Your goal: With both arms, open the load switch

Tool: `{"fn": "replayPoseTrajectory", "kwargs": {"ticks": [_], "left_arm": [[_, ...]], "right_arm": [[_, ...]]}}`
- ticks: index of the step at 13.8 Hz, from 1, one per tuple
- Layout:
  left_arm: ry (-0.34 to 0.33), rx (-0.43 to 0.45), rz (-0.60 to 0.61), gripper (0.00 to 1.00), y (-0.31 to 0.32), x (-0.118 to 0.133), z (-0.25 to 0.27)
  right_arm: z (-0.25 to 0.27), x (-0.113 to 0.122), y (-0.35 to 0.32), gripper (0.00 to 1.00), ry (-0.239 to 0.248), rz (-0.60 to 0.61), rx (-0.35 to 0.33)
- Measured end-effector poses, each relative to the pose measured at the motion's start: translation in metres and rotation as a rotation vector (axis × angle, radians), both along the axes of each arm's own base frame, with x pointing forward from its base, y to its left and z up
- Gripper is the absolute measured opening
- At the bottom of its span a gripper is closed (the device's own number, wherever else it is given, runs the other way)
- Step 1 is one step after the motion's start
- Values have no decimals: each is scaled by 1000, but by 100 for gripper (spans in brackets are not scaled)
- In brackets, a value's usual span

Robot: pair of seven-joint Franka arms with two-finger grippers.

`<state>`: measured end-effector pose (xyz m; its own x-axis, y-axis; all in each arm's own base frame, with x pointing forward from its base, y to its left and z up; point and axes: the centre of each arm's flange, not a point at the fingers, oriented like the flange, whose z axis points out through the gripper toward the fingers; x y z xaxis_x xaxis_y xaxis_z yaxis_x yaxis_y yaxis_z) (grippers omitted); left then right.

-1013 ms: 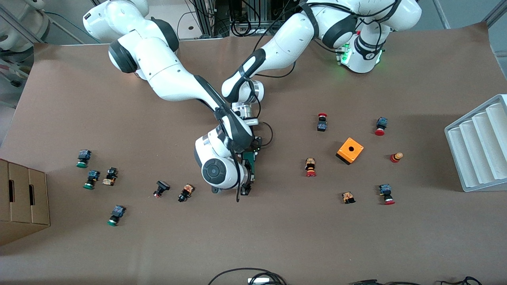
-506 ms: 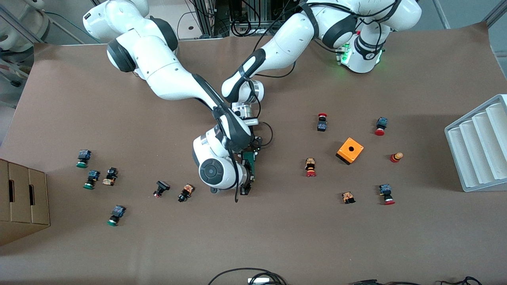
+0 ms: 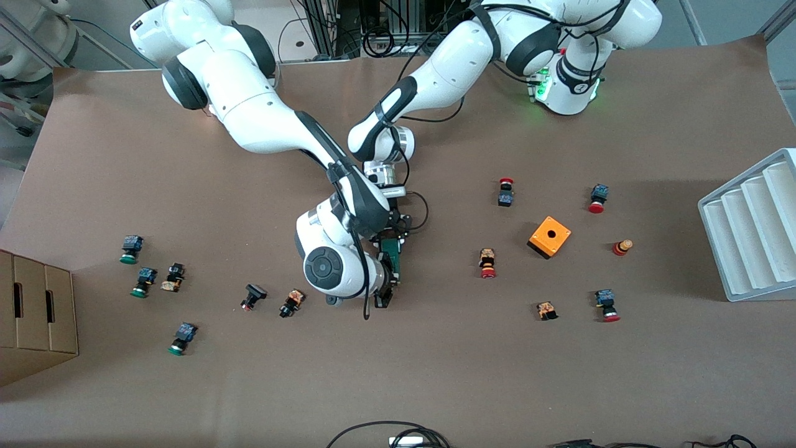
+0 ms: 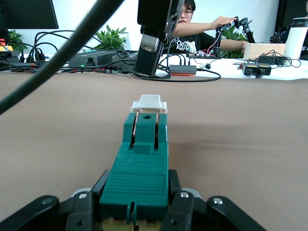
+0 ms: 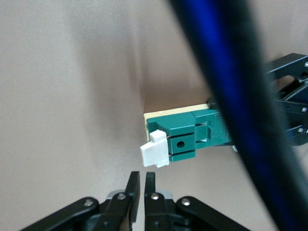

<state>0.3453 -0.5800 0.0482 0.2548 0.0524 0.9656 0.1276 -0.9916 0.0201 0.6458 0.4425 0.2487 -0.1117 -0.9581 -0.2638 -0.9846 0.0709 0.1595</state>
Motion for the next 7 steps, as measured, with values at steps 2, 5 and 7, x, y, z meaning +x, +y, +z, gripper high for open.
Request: {"fn": "replayPoseTrajectory", "kwargs": {"ticks": [2, 5, 7], "left_arm": [[0, 0, 0, 50, 0, 0, 0], [0, 0, 0, 50, 0, 0, 0], [0, 0, 0, 50, 0, 0, 0]], "right_arm": [[-2, 0, 0, 18, 2, 0, -2], [-5, 1, -3, 29, 3, -4, -7], [-10, 1, -4, 29, 5, -6, -12]]}}
